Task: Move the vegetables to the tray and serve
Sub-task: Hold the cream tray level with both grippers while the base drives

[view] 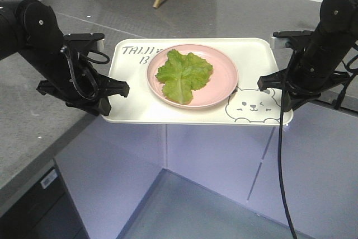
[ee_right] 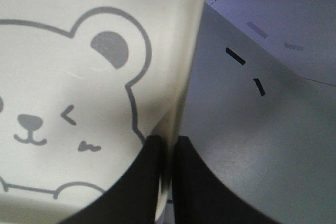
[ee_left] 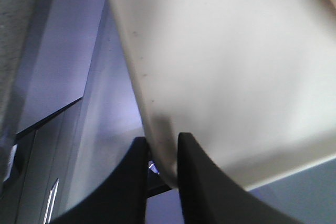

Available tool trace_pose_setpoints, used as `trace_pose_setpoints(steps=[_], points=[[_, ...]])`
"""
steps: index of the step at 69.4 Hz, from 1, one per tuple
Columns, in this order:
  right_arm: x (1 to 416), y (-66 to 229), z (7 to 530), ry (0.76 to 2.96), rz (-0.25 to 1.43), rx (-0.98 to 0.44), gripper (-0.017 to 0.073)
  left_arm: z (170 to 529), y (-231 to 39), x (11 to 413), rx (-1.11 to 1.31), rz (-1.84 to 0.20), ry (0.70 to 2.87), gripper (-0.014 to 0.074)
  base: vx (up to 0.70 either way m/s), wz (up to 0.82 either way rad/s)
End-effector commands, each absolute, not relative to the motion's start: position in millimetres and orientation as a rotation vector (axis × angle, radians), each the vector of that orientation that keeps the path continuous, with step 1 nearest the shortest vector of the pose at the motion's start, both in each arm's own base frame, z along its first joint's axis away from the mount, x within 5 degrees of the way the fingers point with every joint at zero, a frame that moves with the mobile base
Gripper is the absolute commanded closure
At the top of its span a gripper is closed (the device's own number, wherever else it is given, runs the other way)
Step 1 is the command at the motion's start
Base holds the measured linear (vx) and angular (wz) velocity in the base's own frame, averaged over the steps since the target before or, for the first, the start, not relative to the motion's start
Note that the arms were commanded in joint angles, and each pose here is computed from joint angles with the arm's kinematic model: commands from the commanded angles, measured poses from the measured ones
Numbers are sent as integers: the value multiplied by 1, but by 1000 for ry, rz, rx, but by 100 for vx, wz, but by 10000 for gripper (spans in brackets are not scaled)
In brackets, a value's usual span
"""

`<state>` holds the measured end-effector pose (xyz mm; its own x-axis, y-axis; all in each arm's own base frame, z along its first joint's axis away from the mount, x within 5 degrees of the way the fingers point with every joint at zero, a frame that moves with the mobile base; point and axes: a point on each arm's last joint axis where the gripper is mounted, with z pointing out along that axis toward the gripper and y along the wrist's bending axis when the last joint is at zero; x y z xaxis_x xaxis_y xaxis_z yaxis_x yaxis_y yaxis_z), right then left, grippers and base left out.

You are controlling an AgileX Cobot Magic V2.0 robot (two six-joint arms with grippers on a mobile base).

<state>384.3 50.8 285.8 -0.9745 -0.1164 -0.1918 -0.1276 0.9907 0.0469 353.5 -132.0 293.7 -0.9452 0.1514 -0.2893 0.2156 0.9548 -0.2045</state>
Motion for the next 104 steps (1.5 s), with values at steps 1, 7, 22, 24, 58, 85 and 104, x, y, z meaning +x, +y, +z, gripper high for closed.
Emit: trace_pose_setpoints(steps=[1,7,22,24,58,85,104], points=[[375,64,316,2847,217,-236,568,329,-149,345,270,-543,2673,601,-6,-34],[375,64,316,2847,217,-236,568,329,-149,345,270,-543,2673,601,-6,-34],[375,64,316,2847,217,-236,568,329,-149,345,270,-543,2673,601,-6,-35],[375,64,316,2847,217,-236,568,329,-149,345,270,-543,2673,601,-6,-33],[375,64,316,2847,217,-236,568,329,-149,345,270,-542,2674,601,-5,-28],[375,64,316,2847,217,-236,568,329,-149,345,270,-542,2674,601,-5,-22],[375,64,316,2847,217,-236,568,329,-149,345,270,-542,2674,601,-5,-20]])
